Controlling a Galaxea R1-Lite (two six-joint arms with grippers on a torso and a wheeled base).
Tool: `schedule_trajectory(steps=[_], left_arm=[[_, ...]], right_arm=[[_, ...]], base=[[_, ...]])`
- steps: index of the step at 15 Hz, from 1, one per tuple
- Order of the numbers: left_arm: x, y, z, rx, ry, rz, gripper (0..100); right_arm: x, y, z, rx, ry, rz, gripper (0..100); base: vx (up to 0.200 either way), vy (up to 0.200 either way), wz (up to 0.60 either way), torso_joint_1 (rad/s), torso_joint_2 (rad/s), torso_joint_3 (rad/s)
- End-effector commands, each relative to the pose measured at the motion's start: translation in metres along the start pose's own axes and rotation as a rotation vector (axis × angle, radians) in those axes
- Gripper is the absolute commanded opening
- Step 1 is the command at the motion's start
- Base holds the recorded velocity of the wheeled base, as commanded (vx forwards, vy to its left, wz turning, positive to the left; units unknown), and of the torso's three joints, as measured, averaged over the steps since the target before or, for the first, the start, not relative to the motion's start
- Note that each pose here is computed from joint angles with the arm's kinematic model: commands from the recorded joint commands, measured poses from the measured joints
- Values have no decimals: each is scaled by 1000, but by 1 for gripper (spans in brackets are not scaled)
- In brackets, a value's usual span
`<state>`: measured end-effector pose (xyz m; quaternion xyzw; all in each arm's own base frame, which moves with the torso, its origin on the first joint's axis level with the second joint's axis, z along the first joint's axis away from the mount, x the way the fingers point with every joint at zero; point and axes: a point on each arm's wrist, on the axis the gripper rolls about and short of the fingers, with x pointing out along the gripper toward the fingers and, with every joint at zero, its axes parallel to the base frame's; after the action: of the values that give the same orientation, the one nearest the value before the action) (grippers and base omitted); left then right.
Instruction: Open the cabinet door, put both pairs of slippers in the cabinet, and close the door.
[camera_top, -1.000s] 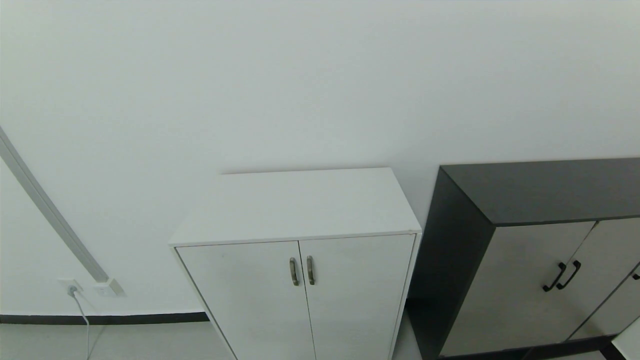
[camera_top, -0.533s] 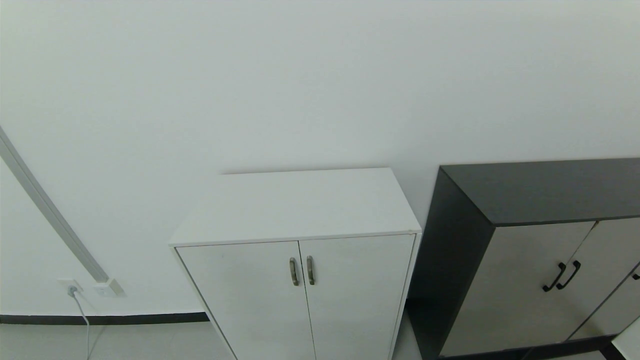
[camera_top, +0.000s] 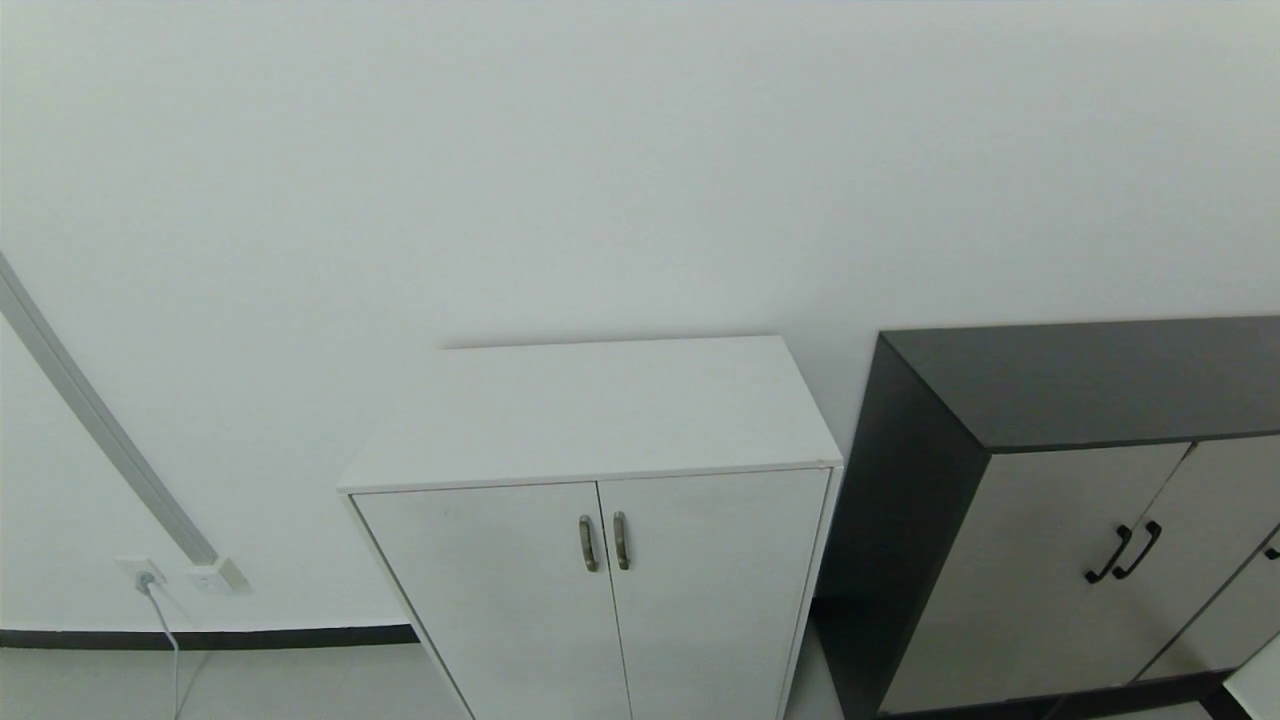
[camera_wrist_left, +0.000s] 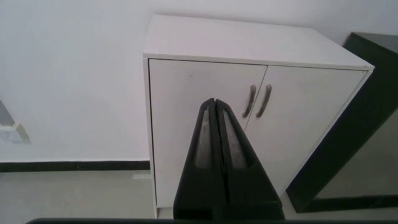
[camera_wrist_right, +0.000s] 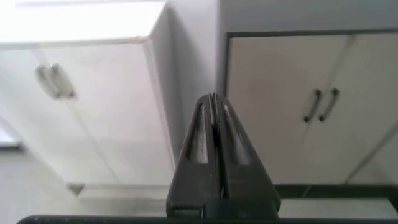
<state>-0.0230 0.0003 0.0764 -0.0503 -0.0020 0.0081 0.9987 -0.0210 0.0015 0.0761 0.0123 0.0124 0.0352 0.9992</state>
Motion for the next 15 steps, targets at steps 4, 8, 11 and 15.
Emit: schedule_trajectory(steps=[4, 8, 11, 15], left_arm=[[0, 0, 0, -2, 0, 1, 0], [0, 0, 0, 6, 2, -1, 0], [0, 0, 0, 6, 2, -1, 0], [0, 0, 0, 6, 2, -1, 0]], right_arm=[[-2, -2, 0, 30, -36, -77, 0], [-2, -2, 1, 30, -36, -78, 0], [-2, -2, 0, 27, -36, -77, 0], [-2, -2, 0, 23, -35, -79, 0]], base=[[0, 0, 0, 0, 0, 0], [0, 0, 0, 0, 0, 0], [0, 0, 0, 0, 0, 0], [0, 0, 0, 0, 0, 0]])
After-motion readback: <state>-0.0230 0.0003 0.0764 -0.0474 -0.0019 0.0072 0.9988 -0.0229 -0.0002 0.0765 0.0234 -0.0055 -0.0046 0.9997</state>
